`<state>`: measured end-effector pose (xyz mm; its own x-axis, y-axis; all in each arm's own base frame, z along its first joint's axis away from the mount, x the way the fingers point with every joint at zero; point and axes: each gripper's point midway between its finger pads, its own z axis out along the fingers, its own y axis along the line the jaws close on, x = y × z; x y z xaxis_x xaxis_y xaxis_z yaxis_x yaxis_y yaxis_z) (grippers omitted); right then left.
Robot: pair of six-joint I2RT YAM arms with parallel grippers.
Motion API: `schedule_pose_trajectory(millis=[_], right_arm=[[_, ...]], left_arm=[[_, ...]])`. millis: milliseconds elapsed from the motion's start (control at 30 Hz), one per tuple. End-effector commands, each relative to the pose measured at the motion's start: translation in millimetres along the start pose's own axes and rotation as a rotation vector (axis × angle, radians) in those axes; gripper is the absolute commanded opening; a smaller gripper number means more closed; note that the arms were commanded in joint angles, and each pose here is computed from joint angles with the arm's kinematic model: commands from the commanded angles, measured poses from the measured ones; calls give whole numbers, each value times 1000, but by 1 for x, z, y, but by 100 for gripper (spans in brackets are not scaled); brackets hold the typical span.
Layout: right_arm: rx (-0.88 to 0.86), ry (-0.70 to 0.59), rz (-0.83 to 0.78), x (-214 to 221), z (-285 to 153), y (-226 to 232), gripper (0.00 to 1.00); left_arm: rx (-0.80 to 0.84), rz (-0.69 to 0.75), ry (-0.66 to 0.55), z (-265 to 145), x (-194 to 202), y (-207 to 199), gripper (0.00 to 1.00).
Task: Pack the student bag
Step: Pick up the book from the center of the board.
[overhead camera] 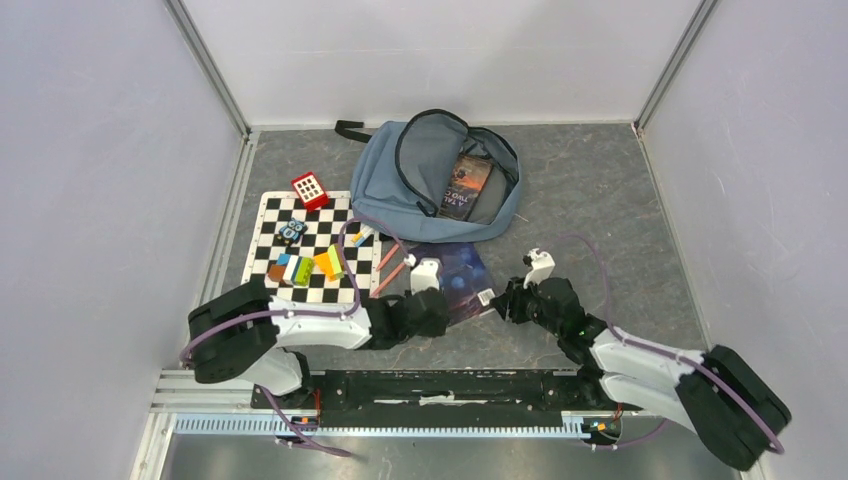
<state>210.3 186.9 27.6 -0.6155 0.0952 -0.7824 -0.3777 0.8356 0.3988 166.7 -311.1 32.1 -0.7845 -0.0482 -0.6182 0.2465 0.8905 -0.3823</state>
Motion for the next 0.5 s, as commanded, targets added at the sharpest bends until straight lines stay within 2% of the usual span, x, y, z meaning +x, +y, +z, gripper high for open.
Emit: schedule_pose_trajectory(millis=[0,133,267,367,467], right_arm=[[-136,104,50,29,-21,31,38],[-129,67,41,19,-30,31,42],[-71,51,-43,6,-34,23,55],[-54,53,-131,-6,-32,23,70],[-74,89,-217,-15,-27,31,77]], left_arm=[[148,-49,29,-31,24,-55,31],[157,-59,53,-46,41,-63,32],[167,-114,31,-59,36,-62,40],[171,-158,-18,-71,21,-57,57],[147,-218,-90,-78,8,-41,74]])
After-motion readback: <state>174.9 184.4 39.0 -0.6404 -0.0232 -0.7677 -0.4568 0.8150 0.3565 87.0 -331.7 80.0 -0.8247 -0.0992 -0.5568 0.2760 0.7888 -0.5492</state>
